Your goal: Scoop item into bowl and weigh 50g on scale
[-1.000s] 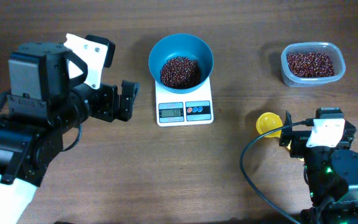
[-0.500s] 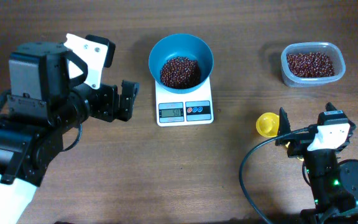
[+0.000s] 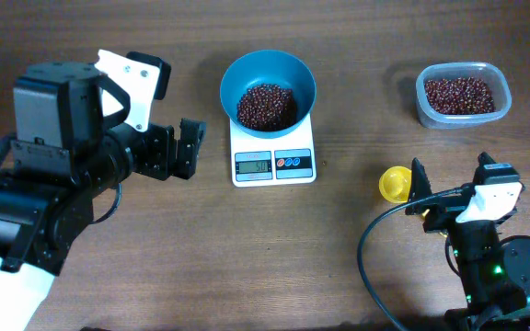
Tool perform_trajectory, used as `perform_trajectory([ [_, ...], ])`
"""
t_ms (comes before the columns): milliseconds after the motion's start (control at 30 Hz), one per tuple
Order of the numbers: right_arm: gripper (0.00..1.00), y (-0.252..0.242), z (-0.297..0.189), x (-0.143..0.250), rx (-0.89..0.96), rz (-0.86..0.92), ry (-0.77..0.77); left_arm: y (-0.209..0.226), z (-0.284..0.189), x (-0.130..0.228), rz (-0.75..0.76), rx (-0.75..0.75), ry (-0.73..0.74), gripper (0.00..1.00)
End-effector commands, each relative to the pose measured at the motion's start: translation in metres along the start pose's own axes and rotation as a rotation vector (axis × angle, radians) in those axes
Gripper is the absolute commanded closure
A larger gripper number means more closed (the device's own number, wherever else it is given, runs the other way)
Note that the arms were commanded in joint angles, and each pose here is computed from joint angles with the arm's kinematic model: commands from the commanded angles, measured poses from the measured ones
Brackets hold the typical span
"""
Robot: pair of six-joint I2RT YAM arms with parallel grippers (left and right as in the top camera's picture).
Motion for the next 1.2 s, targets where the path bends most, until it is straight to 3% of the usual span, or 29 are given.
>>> perform_trajectory([
  [0, 0.01, 0.0, 0.0, 0.002, -0.003, 0.009, -0.001, 0.0, -0.001, -0.002, 0.015, 0.008, -0.008, 0.01],
  [400, 0.01, 0.0, 0.0, 0.002, -0.003, 0.009, 0.0, 0.0, -0.001, -0.002, 0.016, 0.008, -0.009, 0.01],
  [433, 0.01, 0.0, 0.0, 0.002, -0.004, 0.009, 0.0, 0.0, -0.001, -0.009, 0.024, 0.001, -0.057, 0.01],
  [567, 0.01, 0.0, 0.0, 0.002, -0.003, 0.009, 0.0, 0.009, -0.013, 0.003, 0.019, -0.15, -0.049, 0.01],
  [700, 0.01, 0.0, 0.0, 0.002, -0.004, 0.009, 0.0, 0.009, -0.039, 0.058, 0.002, -0.234, -0.156, 0.01],
  [833, 0.01, 0.0, 0.0, 0.002, -0.004, 0.009, 0.0, 0.018, -0.018, 0.118, -0.013, -0.335, -0.41, 0.01],
  [967, 0.01, 0.0, 0.0, 0.002, -0.004, 0.009, 0.0, 0.023, -0.007, 0.151, -0.096, -0.37, -0.449, 0.01],
  [1167, 0.01, 0.0, 0.0, 0.002, -0.003, 0.009, 0.0, 0.028, -0.005, 0.168, -0.118, -0.426, -0.552, 0.01],
])
Point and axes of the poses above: each gripper's point midway between its finger pads, its own z axis out along the fingers, its own y axis along the line the jaws close on, x = y × z, the point moved 10 cm from there along -z, back along the fingers, and after that the axes turned 4 degrees about z, right-handed, at the moved point
